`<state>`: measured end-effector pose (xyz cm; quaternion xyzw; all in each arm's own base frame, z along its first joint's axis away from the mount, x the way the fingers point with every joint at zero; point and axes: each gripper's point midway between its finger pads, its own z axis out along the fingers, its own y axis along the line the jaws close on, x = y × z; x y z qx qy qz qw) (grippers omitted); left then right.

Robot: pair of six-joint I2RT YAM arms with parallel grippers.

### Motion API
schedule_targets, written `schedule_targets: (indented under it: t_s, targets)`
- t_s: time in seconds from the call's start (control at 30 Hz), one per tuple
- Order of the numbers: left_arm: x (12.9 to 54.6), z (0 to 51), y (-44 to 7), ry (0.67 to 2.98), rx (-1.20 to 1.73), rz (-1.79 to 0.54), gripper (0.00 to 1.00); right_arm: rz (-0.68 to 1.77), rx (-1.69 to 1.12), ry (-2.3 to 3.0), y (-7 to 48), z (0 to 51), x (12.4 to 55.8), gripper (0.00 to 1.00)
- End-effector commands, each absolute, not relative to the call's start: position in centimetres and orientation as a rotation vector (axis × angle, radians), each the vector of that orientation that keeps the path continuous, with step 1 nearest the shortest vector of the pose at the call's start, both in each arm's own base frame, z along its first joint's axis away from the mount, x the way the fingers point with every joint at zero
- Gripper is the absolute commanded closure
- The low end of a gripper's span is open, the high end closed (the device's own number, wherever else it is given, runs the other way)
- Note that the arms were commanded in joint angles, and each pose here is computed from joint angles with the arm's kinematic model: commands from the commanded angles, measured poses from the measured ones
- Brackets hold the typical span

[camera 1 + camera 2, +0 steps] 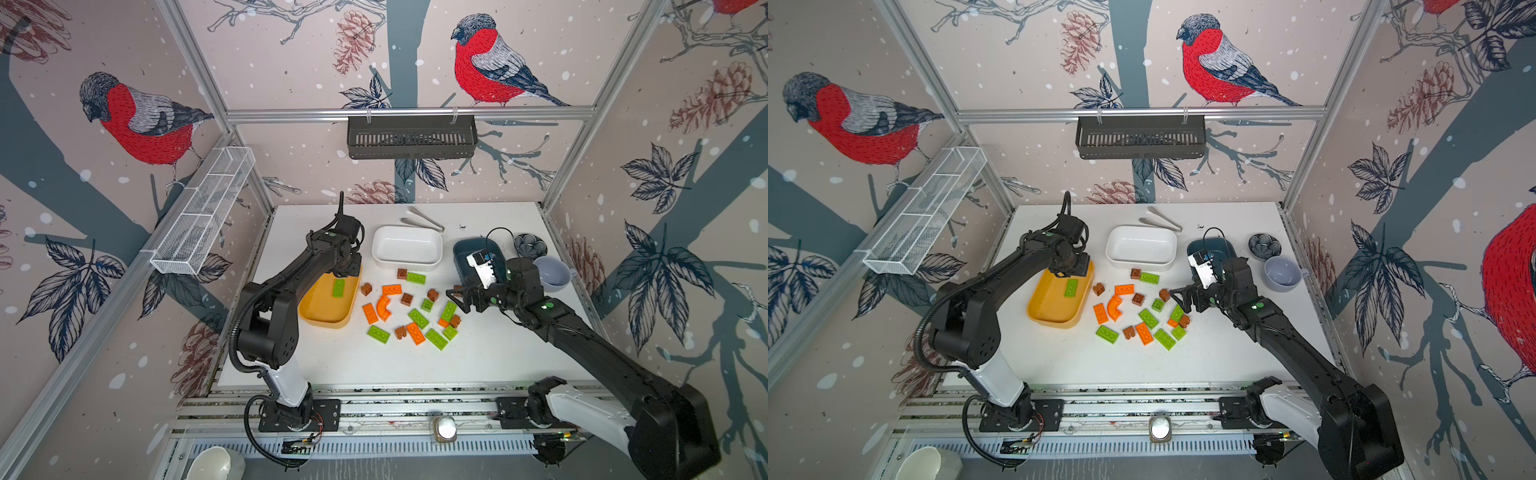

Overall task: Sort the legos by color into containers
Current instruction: 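Move the lime-green brick over the yellow tub and release it, then lower the left gripper onto a brown brick near the yellow tub and grasp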

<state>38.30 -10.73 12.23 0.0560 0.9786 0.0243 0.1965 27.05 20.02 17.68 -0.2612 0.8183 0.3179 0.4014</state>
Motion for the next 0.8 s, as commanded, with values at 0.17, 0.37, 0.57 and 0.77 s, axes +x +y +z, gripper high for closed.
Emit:
schedule_targets:
  t_s: [0.17,0.37,0.57,0.77]
  targets:
    - [34.7,13.9,-16.7,2.783,0.086,-0.130,0.35,0.774,-0.661,2.079,19.6,17.3,27.4,0.01]
    - [34.5,13.2,-20.0,2.728,-0.230,-0.197,0.36,0.770,-0.660,2.079,19.5,17.3,27.4,0.01]
    - [34.5,11.8,-20.1,2.631,-0.609,-0.122,0.33,0.777,-0.658,2.070,19.3,17.5,27.2,0.01]
    - [34.8,9.7,-19.1,2.590,-0.754,-0.025,0.31,0.770,-0.650,2.067,18.9,17.5,27.1,0.01]
